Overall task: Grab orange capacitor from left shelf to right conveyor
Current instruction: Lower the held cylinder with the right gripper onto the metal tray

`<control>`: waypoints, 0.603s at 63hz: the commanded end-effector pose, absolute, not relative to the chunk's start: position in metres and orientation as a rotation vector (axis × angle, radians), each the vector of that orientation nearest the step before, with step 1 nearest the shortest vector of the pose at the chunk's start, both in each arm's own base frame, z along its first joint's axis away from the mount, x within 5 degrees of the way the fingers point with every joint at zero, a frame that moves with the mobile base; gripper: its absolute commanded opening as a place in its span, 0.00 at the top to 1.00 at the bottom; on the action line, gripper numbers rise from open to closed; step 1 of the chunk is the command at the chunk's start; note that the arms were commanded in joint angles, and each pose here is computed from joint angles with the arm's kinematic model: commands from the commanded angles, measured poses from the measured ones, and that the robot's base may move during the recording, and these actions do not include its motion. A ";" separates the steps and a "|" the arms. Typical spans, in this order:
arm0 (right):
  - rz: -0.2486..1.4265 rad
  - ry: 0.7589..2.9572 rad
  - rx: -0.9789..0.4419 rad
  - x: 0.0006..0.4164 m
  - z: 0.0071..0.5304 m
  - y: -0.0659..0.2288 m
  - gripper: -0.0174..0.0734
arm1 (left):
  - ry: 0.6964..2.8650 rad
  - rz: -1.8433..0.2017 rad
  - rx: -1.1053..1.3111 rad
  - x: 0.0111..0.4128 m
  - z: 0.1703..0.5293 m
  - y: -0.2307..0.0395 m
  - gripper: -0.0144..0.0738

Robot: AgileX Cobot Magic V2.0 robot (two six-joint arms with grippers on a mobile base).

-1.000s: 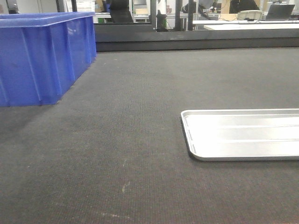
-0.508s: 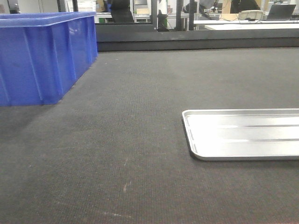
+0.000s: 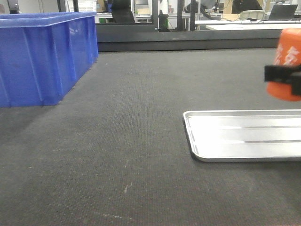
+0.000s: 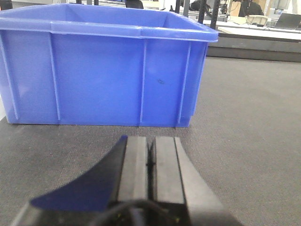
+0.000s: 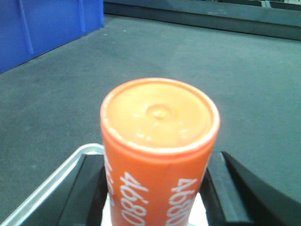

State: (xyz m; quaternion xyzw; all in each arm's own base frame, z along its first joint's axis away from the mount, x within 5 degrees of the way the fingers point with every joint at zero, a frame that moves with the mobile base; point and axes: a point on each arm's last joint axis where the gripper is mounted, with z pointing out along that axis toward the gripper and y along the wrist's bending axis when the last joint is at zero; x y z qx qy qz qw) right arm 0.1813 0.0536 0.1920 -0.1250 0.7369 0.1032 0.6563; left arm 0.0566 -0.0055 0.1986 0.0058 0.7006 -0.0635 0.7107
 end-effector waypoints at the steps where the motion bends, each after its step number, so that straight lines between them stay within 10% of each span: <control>1: 0.258 1.528 -0.292 0.189 0.197 0.058 0.74 | 1.443 -0.150 0.016 0.054 0.209 -0.006 0.96; 38: 0.233 1.685 -0.288 0.207 0.150 0.052 0.74 | 1.443 -0.150 0.016 0.054 0.209 -0.006 0.96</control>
